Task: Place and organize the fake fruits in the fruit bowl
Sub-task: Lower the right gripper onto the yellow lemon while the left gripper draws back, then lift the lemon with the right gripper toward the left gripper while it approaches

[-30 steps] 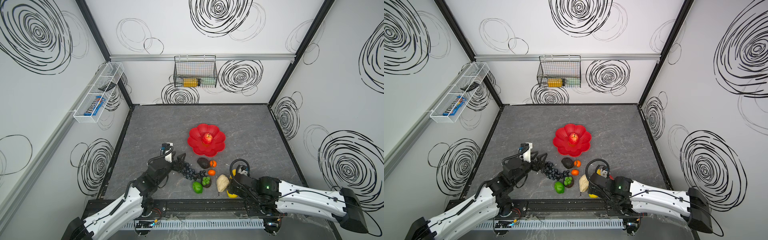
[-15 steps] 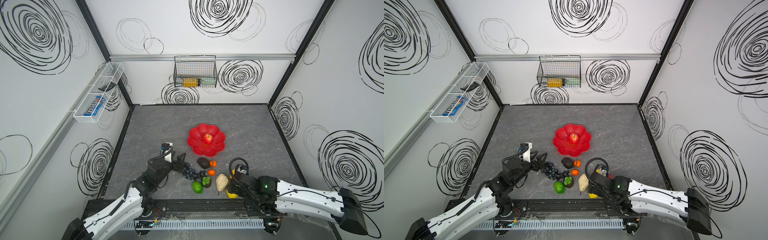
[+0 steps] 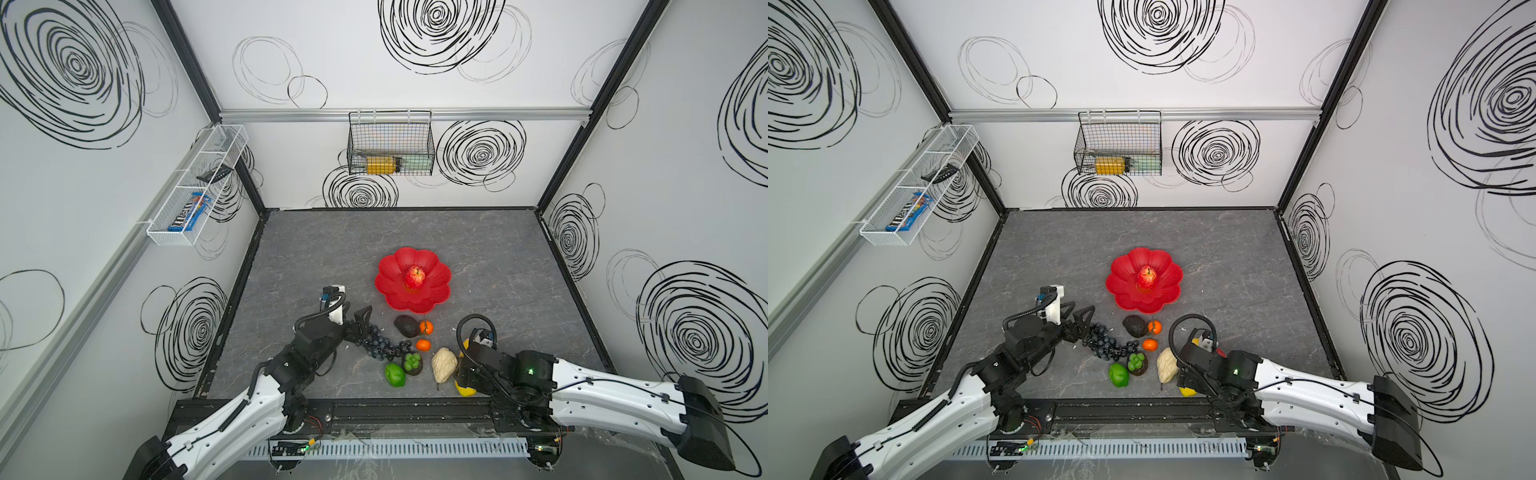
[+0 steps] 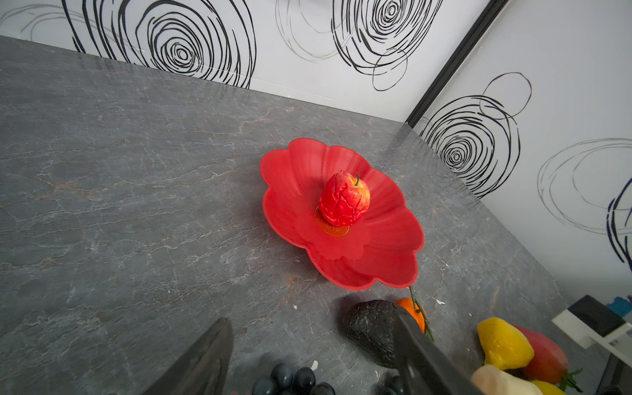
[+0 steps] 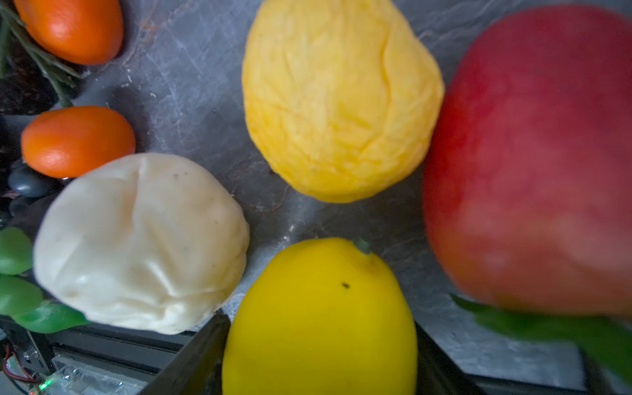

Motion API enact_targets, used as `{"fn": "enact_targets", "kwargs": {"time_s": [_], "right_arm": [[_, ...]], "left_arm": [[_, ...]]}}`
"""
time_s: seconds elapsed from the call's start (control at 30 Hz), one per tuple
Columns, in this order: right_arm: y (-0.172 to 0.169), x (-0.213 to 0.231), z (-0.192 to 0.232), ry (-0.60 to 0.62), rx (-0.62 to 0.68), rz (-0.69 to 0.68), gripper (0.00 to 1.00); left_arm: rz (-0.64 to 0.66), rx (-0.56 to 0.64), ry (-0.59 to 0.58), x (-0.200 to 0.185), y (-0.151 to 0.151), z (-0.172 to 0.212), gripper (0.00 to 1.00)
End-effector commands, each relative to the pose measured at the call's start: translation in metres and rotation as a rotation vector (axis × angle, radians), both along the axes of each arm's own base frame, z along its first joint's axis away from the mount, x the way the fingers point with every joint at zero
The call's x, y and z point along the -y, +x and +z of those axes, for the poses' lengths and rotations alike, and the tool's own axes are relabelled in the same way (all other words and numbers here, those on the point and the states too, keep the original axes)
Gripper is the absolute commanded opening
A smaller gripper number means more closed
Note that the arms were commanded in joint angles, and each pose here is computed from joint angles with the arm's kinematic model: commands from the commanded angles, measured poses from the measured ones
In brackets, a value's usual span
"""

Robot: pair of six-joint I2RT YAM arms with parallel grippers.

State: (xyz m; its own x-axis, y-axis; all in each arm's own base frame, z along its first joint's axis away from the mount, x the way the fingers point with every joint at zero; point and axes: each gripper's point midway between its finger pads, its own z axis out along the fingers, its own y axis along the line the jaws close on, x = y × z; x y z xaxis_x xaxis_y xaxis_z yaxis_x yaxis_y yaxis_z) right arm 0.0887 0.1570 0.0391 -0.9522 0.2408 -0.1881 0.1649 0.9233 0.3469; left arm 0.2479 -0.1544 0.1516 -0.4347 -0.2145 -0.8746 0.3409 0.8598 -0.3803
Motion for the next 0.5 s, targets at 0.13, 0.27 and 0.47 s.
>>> {"fn": "enact_targets", "kwargs": {"time_s": [0.13,0.27,0.47], "right_arm": [[0.026,-0.012,0.046,0.024,0.163,0.051,0.73],[0.044,-0.025,0.073,0.030,0.290,0.115,0.73],[0.081,-0.042,0.121,0.013,0.568,0.188,0.73]], "left_arm": [[-0.030,0.030,-0.029,0.006,0.001,0.008,0.79],[-0.047,0.001,-0.076,0.011,0.000,0.009,0.80],[-0.103,-0.132,-0.163,0.029,0.001,0.017,0.82]]}}
